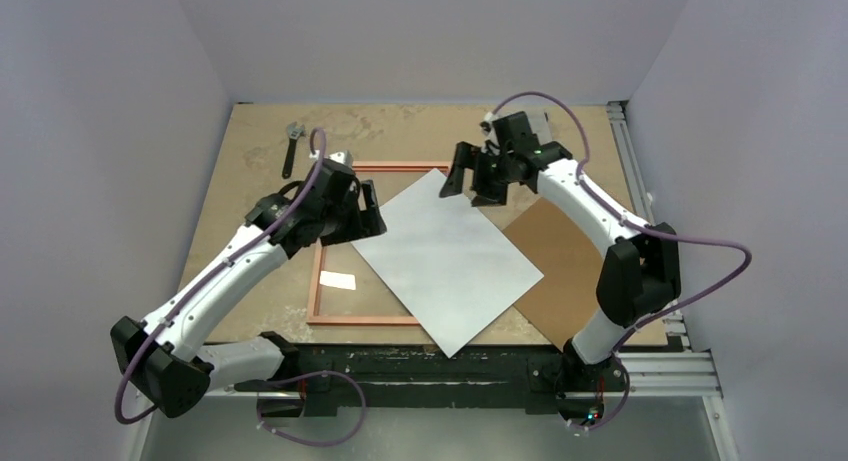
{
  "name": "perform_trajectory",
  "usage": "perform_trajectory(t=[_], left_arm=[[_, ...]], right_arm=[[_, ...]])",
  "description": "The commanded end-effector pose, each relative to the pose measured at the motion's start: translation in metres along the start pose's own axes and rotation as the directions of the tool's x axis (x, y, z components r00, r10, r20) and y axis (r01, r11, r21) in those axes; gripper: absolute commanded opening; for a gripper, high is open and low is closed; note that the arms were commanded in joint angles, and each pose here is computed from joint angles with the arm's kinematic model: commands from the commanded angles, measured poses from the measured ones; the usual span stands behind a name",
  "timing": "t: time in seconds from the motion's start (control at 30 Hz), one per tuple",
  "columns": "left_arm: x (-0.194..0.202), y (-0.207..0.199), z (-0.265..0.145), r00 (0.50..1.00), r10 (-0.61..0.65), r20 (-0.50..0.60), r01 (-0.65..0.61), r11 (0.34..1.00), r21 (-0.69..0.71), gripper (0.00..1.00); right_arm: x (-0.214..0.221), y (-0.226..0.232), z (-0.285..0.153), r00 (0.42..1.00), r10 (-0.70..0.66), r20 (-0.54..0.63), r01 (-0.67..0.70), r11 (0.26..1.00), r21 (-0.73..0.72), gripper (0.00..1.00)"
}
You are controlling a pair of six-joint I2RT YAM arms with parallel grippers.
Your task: Put the photo into the frame
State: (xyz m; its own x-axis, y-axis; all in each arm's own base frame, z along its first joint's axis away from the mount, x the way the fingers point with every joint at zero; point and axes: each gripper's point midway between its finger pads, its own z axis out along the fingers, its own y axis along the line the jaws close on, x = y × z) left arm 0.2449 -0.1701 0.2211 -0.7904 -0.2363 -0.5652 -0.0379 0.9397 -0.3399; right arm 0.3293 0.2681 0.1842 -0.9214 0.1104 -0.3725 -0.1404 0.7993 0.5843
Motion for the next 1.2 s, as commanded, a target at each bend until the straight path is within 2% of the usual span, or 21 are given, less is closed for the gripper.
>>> perform_trajectory(t=[0.0,0.13,0.23,0.37,0.5,0.67,0.9,1.17], left_arm=[[0.034,-0.023,0.033,0.984,-0.133,-0.115,0.149,0.978,0.144,0.76],[0.069,-0.018,0.059,0.954,-0.224,-0.202,0.255,0.956,0.146,0.75],[0.094,-0.005,0.076,0.926,-0.291,-0.240,0.323,0.940,0.108,0.75],[0.112,0.009,0.090,0.908,-0.333,-0.255,0.359,0.932,0.061,0.76],[0.111,0.009,0.098,0.908,-0.340,-0.245,0.368,0.926,0.078,0.76],[0.110,0.005,0.112,0.900,-0.363,-0.240,0.393,0.915,0.089,0.75],[0.118,-0.001,0.138,0.883,-0.371,-0.287,0.408,0.910,0.079,0.75],[0.096,-0.009,0.133,0.917,-0.313,-0.247,0.346,0.932,0.103,0.75]], right_arm=[[-0.017,-0.079,-0.008,0.998,0.047,0.037,-0.051,0.995,0.091,0.87],[-0.013,-0.152,0.007,0.992,0.129,0.001,-0.127,0.977,0.169,0.87],[-0.010,-0.171,0.025,0.983,0.183,-0.030,-0.177,0.974,0.141,0.87],[-0.019,-0.177,0.044,0.977,0.214,-0.023,-0.210,0.971,0.115,0.86],[-0.024,-0.186,0.055,0.974,0.225,-0.016,-0.221,0.966,0.130,0.86],[-0.014,-0.175,0.061,0.964,0.261,-0.047,-0.259,0.965,0.045,0.84],[0.031,-0.161,0.055,0.940,0.313,-0.134,-0.322,0.946,-0.049,0.82],[0.076,-0.149,0.028,0.931,0.317,-0.182,-0.335,0.940,-0.073,0.79]])
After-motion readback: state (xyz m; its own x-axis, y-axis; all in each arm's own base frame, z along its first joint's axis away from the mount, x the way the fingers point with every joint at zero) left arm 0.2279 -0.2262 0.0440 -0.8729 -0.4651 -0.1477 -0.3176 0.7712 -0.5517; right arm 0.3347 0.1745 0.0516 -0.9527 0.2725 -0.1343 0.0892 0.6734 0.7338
